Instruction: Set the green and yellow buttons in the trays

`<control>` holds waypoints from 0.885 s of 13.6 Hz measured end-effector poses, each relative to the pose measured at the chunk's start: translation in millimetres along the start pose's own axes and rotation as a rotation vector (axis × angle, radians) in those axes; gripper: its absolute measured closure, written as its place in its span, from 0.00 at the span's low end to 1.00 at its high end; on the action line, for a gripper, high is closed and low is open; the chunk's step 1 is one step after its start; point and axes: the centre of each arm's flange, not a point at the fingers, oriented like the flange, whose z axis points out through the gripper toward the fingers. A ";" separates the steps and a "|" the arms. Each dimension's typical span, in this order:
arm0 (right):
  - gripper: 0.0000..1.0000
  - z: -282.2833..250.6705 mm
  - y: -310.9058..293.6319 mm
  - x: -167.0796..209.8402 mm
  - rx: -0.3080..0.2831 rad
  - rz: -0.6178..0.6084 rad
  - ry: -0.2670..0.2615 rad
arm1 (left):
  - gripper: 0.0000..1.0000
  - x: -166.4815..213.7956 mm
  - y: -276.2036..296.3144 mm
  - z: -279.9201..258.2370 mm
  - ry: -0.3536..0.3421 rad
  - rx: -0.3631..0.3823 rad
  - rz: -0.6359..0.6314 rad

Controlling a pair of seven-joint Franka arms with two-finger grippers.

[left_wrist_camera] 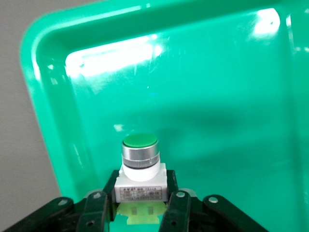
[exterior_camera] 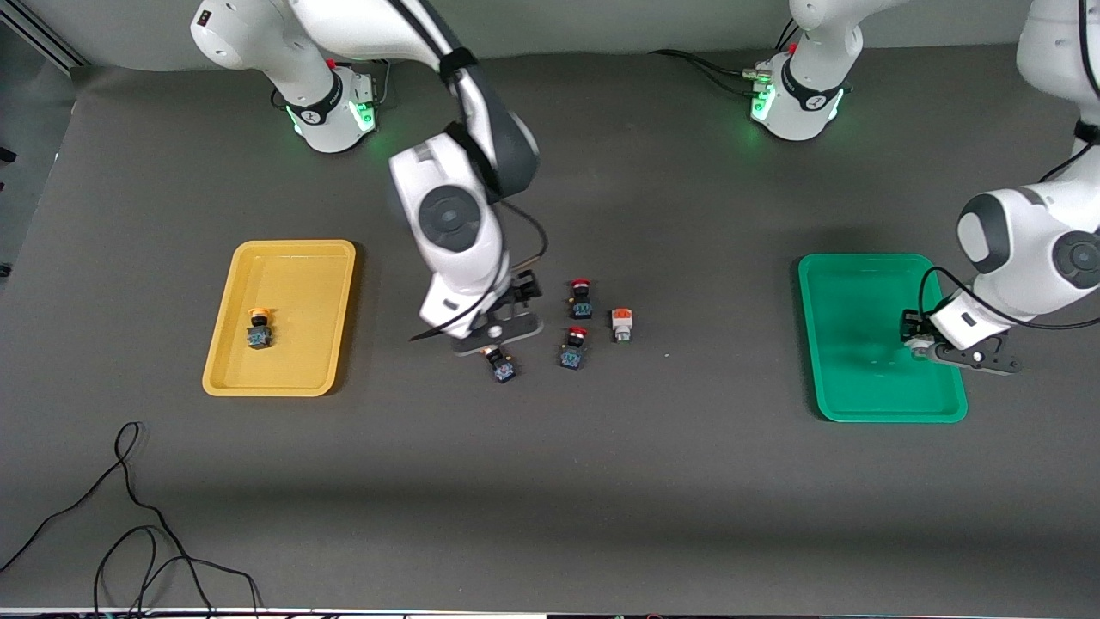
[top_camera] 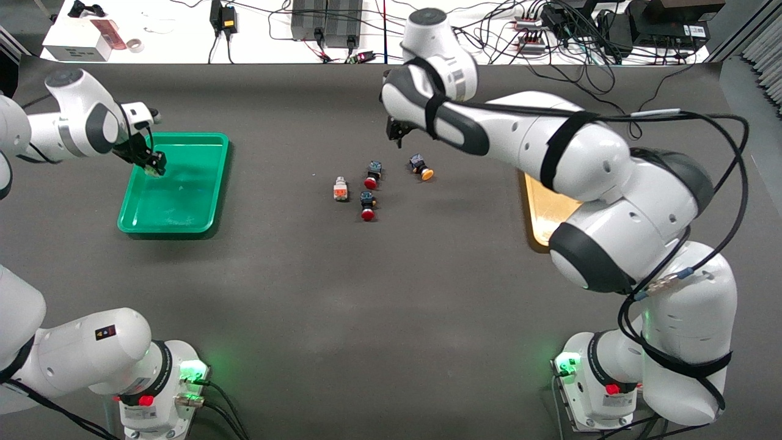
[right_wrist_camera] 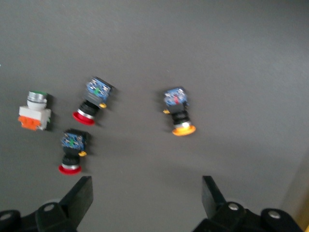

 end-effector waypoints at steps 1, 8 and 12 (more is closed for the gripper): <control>0.00 12.1 8.2 6.1 -0.003 0.015 0.039 | 0.59 -2.7 -1.6 10.8 0.003 -0.004 -0.006; 0.00 169.3 20.4 2.4 -0.058 -0.002 0.192 | 0.31 -7.1 -8.8 26.4 0.012 -0.010 -0.022; 0.27 175.1 19.8 4.9 -0.057 0.001 0.201 | 0.00 2.9 -5.9 -20.4 -0.036 -0.010 -0.006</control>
